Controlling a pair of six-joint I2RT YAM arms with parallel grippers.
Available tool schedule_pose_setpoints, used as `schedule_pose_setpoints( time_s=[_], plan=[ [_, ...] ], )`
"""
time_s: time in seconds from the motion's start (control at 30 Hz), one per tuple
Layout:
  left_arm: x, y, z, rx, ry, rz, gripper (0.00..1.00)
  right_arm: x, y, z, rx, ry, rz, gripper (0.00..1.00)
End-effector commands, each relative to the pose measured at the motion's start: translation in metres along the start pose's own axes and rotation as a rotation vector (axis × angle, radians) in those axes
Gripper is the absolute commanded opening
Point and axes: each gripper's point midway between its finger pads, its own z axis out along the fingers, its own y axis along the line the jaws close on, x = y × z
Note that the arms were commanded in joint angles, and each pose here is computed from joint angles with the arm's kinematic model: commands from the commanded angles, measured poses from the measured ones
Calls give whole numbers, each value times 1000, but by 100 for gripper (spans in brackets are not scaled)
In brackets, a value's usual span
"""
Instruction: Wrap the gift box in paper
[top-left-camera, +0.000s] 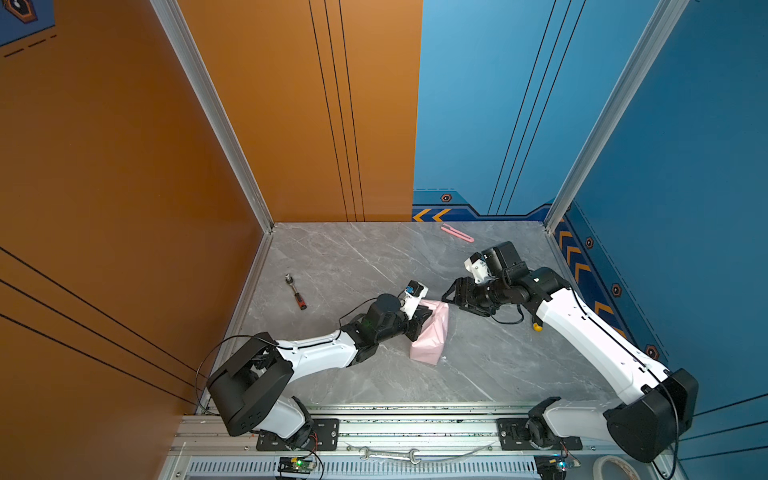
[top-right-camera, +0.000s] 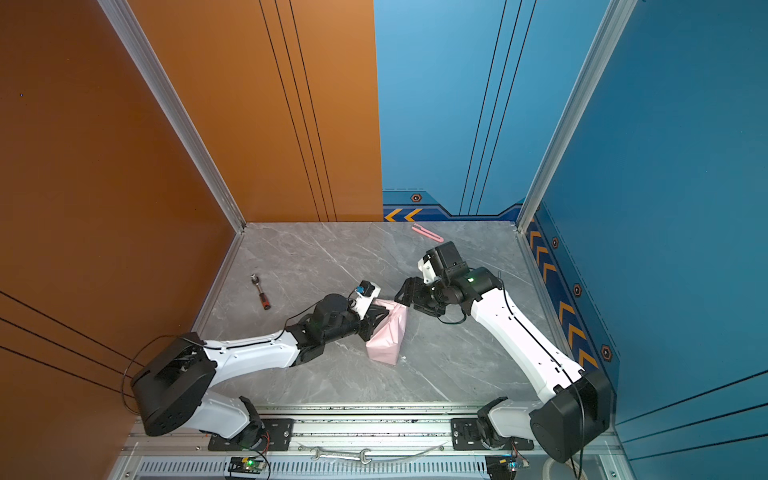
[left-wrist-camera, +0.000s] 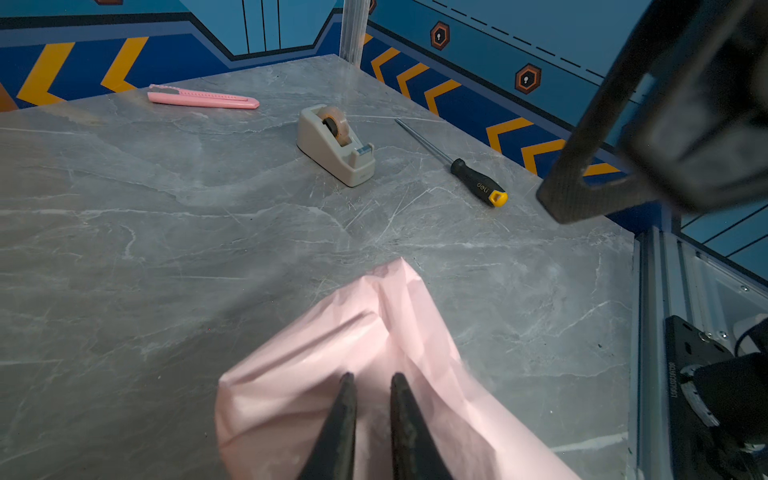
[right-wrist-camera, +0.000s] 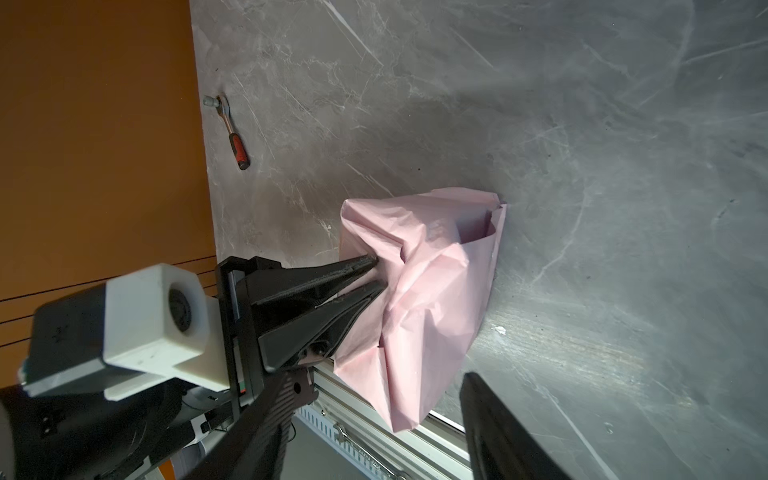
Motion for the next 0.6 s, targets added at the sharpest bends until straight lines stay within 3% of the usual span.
schedule_pose_setpoints(
  time_s=[0.0, 0.17, 0.37, 0.57],
  plan=[
    [55, 8, -1, -35, 169, 4, 18, 8, -18, 17, 114, 61, 31, 76],
    [53, 8, -2, -39, 161, 6, 18, 11, -18, 35, 150, 117, 11, 75],
    [52, 7, -3, -40, 158, 8, 18, 21, -19, 53, 136, 188, 10, 67],
    [51, 8, -3, -42, 156, 5, 18, 30, -43, 60, 182, 218, 50, 48]
  ],
)
